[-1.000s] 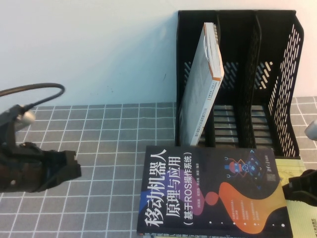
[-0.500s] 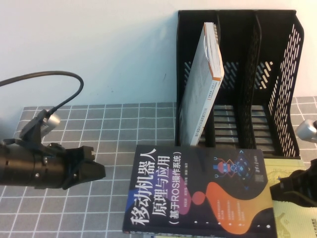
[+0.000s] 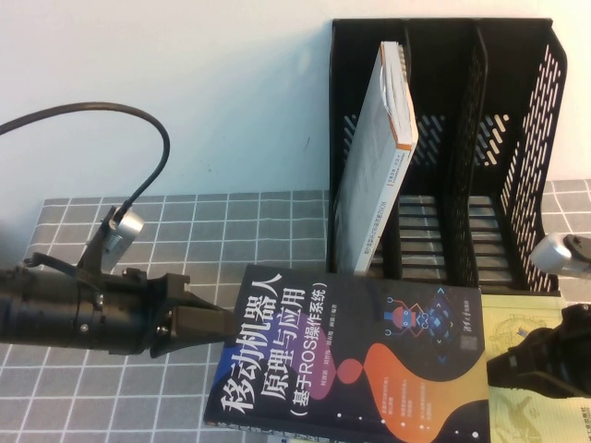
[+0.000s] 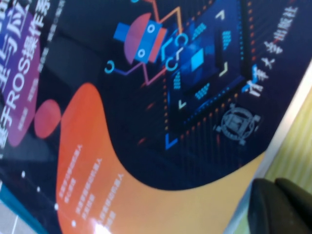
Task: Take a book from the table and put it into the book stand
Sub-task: Push book with right arm, then pick up the book with your left arm, then place the book on the book shelf
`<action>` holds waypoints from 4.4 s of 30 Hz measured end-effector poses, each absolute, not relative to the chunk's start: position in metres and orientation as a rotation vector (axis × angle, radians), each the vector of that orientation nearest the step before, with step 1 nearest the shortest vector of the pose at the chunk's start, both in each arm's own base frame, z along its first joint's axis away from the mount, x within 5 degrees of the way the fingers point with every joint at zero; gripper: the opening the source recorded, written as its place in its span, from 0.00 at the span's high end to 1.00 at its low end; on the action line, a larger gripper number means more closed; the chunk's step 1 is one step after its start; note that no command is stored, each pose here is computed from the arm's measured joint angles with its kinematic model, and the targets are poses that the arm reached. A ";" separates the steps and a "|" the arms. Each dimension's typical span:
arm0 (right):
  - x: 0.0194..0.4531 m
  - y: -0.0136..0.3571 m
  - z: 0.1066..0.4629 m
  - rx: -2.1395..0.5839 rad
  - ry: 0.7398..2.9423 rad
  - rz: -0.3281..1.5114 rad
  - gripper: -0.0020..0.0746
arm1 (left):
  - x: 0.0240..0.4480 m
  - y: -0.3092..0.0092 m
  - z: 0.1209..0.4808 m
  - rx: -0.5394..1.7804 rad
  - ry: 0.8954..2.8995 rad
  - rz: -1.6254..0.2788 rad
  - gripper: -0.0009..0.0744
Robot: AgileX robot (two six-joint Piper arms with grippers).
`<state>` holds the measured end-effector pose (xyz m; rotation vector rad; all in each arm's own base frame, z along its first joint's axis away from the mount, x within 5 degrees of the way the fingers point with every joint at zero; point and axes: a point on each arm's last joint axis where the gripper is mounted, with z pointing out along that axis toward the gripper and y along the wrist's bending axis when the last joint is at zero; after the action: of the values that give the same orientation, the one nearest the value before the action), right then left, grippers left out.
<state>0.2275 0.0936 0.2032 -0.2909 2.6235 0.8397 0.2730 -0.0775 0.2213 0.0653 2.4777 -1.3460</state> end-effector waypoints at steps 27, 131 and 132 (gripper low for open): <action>0.223 0.095 0.203 -0.358 2.643 0.874 0.98 | 0.290 -0.040 0.193 -0.136 2.480 -1.426 0.26; 0.139 0.065 0.310 -0.480 2.152 0.553 0.98 | 0.363 -0.195 0.430 0.194 1.873 -0.585 0.83; 0.139 0.065 0.310 -0.480 2.152 0.553 0.98 | 0.362 -0.196 0.430 0.197 1.869 -0.588 0.83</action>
<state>0.1392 0.0653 0.3105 -0.4802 2.1520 0.5531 0.3620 -0.1964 0.4305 0.1968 1.8686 -0.5876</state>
